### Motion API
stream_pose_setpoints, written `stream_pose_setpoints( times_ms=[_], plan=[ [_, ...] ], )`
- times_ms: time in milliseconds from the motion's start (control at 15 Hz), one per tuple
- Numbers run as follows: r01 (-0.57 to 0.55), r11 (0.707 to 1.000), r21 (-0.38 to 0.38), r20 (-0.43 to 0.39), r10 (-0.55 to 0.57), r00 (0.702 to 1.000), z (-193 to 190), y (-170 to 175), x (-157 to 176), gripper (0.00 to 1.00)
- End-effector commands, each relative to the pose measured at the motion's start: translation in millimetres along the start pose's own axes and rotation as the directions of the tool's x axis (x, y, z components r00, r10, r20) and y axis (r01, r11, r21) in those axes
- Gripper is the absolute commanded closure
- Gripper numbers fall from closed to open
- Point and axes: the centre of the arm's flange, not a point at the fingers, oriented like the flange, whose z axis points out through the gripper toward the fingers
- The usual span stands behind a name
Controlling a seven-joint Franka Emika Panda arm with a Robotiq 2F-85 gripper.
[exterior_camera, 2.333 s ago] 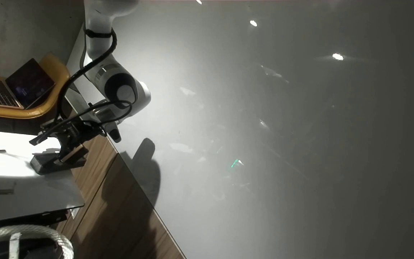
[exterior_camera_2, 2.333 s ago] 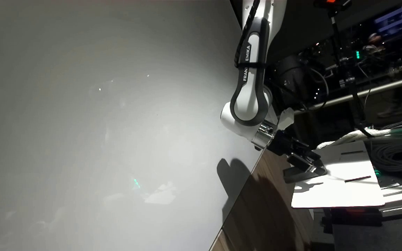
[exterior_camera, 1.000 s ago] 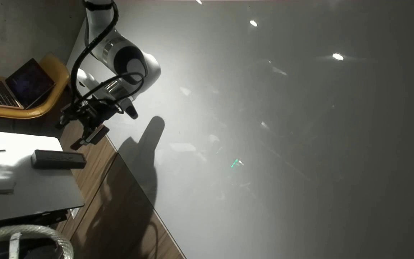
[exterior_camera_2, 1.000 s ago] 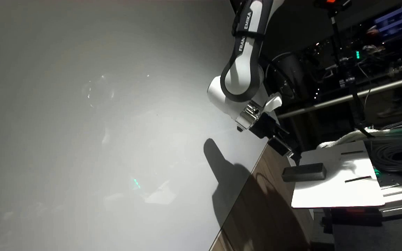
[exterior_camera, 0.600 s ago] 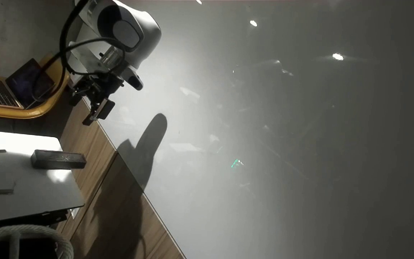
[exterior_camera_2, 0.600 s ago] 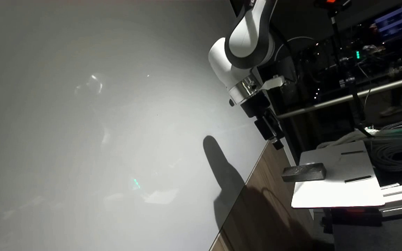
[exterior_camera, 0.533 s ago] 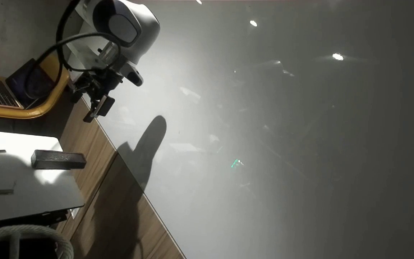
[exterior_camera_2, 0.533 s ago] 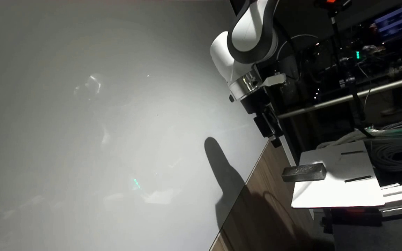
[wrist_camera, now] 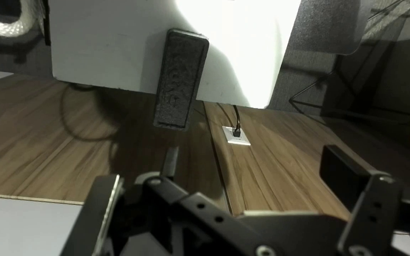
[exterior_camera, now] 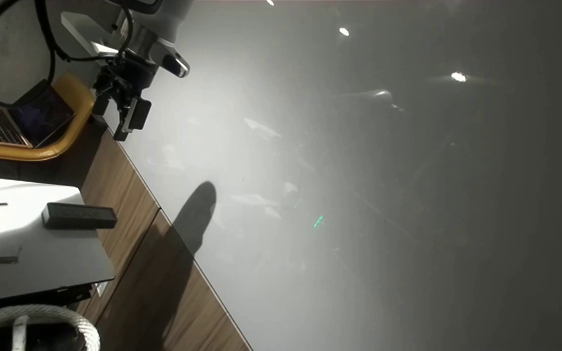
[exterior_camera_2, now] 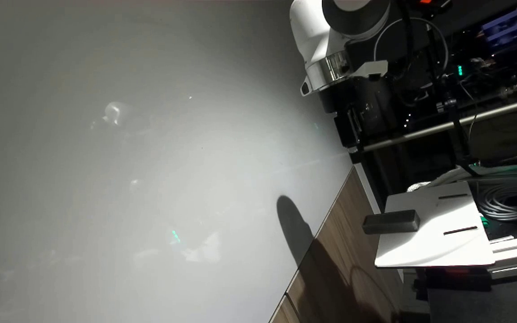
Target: Use the eraser to erase the board
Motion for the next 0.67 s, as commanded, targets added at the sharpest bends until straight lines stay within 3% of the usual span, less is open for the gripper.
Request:
stream_pose_setpoints(
  times_ms=[0,600],
  plan=[
    [0.0,1.0,-0.001,0.001,0.0,1.0,-0.7,0.1,-3.3,0.0],
    [-0.001,1.0,-0.001,0.003,0.001,1.0,0.3,0.4,-6.7,0.0]
  ],
)
